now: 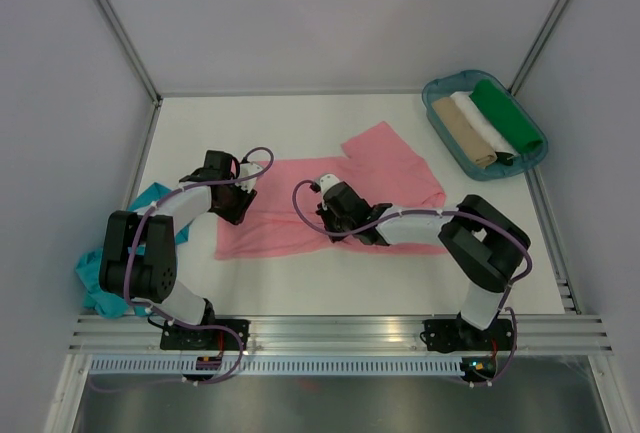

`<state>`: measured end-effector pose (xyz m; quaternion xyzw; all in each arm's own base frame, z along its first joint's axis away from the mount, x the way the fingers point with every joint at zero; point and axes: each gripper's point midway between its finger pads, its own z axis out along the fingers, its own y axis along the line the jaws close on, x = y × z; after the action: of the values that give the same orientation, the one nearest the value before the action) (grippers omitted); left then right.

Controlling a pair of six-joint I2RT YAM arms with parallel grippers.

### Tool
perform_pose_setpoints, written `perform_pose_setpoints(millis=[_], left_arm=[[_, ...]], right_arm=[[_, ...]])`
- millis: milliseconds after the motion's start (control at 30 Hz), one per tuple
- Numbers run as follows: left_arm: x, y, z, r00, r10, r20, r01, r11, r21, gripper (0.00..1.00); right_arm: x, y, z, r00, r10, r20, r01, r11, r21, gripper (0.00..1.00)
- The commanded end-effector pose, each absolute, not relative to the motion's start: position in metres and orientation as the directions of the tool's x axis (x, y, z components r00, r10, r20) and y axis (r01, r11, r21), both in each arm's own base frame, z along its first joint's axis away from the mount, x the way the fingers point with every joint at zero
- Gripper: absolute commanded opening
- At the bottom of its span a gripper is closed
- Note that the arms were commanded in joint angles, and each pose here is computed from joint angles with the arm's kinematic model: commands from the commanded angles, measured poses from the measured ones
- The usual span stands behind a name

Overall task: Roll the t-shirts
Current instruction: Fold the tshirt

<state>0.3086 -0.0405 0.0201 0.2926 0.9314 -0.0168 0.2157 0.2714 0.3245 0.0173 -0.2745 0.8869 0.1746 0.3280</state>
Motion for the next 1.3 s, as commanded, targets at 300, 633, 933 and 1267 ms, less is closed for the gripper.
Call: perform_pose_setpoints(millis=[300, 633, 933, 1267], left_arm=[[0.326, -0.035, 0.028, -0.724, 0.534, -0.436, 0.526, 0.837, 0.151, 0.48], [0.337, -0.014, 0.022, -0.726, 0.565, -0.391, 0.502, 0.825, 0.26, 0.48], [0.334, -0.029, 0.045, -0.691, 0.562, -0.455, 0.525, 0.823, 0.217, 0.5], [0.29, -0.054, 0.064, -0.677, 0.546, -0.494, 0.596, 0.8, 0.067, 0.48]], right_arm=[[0.286, 0.331, 0.045, -0.574, -0.394, -0.718, -0.644, 0.758, 0.1, 0.0], [0.291, 0.327, 0.028, -0.606, -0.383, -0.698, -0.62, 0.777, 0.112, 0.0], [0.291, 0.321, 0.042, -0.598, -0.351, -0.72, -0.622, 0.77, 0.141, 0.0], [0.292, 0.319, 0.023, -0.627, -0.349, -0.697, -0.595, 0.791, 0.14, 0.0]])
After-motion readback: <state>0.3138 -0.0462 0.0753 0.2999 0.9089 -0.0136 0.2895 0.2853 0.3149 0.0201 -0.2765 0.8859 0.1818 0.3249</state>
